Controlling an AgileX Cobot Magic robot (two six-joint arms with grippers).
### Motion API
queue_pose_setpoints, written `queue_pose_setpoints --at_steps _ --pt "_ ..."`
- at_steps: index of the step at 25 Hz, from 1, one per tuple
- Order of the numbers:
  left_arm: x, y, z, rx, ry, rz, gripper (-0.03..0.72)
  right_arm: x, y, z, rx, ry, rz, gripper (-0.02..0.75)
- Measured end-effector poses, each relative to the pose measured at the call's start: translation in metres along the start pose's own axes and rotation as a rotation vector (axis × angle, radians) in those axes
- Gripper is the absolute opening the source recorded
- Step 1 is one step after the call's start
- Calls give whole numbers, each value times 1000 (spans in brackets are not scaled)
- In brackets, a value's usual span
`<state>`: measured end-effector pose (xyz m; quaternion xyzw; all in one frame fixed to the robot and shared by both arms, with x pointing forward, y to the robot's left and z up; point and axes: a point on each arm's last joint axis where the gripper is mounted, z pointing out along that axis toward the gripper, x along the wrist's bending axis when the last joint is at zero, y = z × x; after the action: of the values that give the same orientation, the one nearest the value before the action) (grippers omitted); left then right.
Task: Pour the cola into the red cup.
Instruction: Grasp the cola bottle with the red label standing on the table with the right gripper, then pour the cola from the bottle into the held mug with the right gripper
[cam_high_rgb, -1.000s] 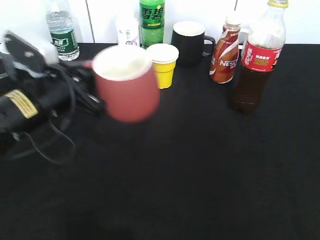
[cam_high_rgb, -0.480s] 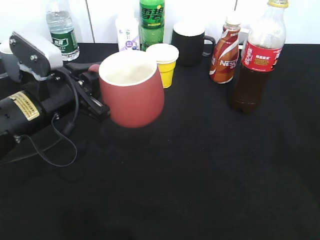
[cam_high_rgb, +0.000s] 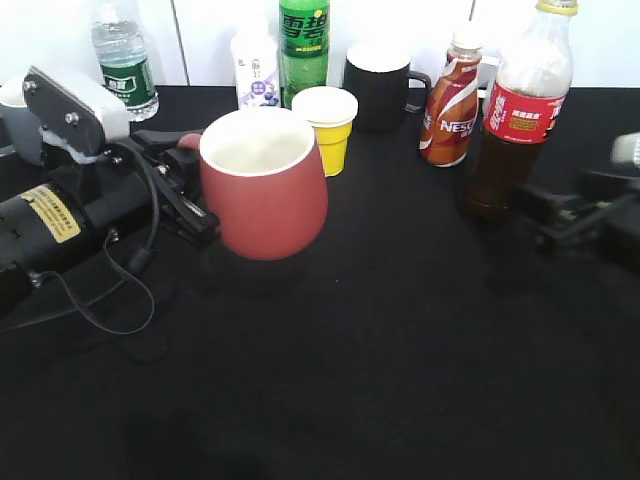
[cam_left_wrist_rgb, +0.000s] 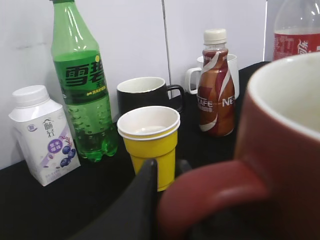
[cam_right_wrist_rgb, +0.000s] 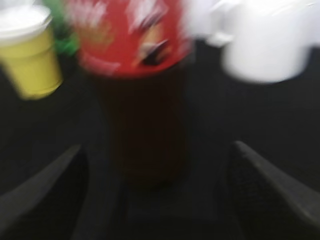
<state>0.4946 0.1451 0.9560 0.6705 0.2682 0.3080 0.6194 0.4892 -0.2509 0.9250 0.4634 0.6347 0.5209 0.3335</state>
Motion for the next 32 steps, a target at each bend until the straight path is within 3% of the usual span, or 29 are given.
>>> queue_pose_setpoints --at_steps 11,14,18,25,27,29,32 --pt "1 0 0 0 4 0 72 -6 13 67 -81 111 -25 659" --pt "3 0 -1 1 12 -1 72 -7 13 79 -91 132 -26 617" --pt "3 0 -1 2 12 -1 73 -6 15 80 -108 146 -32 501" --pt "3 -2 -1 25 10 1 73 -6 15 80 -115 152 -33 498" --pt "0 -6 -1 60 -25 22 73 3 18 73 -106 228 -89 498" --pt "-4 -5 2 79 -52 38 73 14 39 59 -121 313 -208 498" --pt "-21 9 21 69 -120 45 74 22 84 31 -202 311 -379 498"
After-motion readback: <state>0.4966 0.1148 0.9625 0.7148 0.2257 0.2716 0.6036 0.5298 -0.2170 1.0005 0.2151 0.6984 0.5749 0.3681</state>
